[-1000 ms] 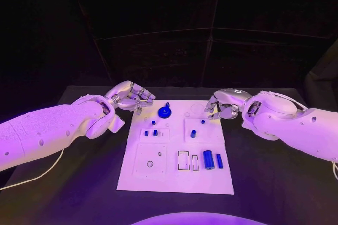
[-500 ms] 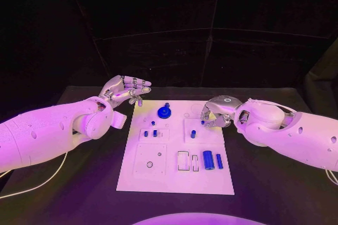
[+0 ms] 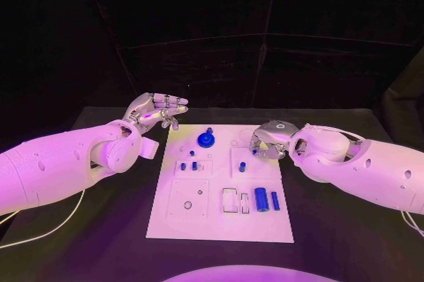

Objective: Assemble the parts on the task board

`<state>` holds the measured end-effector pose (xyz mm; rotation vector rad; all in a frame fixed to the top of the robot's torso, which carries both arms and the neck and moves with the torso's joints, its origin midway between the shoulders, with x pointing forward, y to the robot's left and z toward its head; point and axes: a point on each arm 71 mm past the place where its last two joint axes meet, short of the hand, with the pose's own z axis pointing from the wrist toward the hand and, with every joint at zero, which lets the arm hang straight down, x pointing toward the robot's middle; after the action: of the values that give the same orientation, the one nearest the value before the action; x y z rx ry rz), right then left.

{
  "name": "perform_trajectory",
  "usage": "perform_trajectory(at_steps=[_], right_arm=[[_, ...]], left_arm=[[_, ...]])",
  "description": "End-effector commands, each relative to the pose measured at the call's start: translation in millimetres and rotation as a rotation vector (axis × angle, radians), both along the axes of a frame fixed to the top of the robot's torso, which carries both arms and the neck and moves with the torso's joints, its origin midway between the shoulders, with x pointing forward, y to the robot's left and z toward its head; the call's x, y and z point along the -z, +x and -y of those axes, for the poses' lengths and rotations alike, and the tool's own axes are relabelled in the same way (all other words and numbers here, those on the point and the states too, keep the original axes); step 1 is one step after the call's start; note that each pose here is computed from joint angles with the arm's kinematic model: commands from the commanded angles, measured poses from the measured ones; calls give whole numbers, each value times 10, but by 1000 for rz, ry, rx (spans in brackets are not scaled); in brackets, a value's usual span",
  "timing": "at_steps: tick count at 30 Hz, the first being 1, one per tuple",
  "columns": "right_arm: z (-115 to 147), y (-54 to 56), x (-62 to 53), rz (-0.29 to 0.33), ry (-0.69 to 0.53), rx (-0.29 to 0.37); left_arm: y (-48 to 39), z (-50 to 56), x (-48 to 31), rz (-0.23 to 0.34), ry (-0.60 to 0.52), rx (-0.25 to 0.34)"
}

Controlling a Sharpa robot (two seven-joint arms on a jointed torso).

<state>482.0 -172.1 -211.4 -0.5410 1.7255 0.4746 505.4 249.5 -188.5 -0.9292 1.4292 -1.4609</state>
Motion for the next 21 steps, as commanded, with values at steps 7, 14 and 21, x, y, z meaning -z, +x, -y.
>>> perform_trajectory(at_steps=[7, 14, 21], right_arm=[[-30, 4, 40, -33, -27, -7], [-27, 13, 67, -48, -41, 3], [-32, 10, 59, -39, -33, 6]], left_arm=[[7, -6, -14, 2, -19, 2], [10, -12, -10, -3, -17, 3], [10, -16, -6, -8, -16, 3]])
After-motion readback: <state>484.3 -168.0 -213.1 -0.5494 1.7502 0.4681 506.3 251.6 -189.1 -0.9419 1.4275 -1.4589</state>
